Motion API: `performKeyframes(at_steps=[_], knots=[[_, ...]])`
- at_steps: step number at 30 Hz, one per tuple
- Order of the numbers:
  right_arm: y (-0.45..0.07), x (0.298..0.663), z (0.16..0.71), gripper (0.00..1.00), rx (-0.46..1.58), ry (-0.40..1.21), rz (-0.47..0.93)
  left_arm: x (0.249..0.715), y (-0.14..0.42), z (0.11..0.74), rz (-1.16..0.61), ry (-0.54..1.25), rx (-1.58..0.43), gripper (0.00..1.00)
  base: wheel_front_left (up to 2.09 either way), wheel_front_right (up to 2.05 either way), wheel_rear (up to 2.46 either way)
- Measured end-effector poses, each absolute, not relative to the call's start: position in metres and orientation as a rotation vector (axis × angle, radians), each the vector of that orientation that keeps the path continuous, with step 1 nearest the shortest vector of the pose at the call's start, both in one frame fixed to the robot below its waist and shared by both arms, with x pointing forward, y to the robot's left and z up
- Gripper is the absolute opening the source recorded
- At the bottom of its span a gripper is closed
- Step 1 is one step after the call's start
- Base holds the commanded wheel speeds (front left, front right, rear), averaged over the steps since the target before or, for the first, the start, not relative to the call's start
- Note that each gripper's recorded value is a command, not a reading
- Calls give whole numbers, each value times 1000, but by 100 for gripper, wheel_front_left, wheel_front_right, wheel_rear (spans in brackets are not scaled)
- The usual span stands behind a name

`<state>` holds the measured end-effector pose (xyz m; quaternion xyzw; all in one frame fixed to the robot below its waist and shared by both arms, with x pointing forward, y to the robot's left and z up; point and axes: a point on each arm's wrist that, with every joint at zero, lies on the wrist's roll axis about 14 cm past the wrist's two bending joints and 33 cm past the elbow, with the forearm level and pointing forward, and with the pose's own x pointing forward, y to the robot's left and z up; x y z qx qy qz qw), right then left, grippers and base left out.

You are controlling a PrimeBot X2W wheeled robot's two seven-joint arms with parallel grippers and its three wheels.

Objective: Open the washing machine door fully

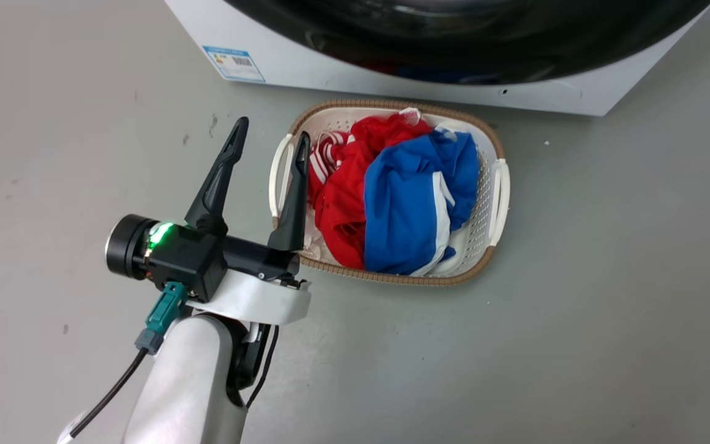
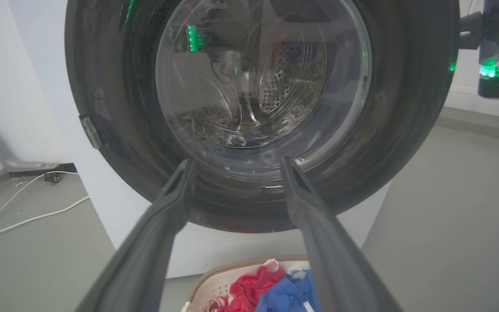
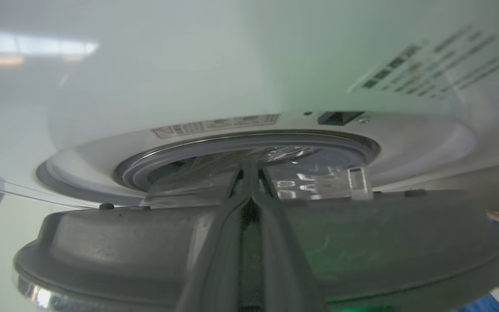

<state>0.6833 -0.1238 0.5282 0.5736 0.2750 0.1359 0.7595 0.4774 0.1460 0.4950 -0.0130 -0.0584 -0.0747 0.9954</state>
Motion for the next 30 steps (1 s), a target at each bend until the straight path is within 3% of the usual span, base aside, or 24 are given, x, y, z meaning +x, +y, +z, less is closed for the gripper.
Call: performKeyframes(at_steps=[9, 30], knots=[[-94, 625, 520, 0, 1125, 804, 442, 461, 140, 502, -158, -117, -42, 100, 0, 0, 0], [-37, 469, 524, 0, 1080, 964, 724, 396, 137, 528, -162, -142, -79, 100, 0, 0, 0]])
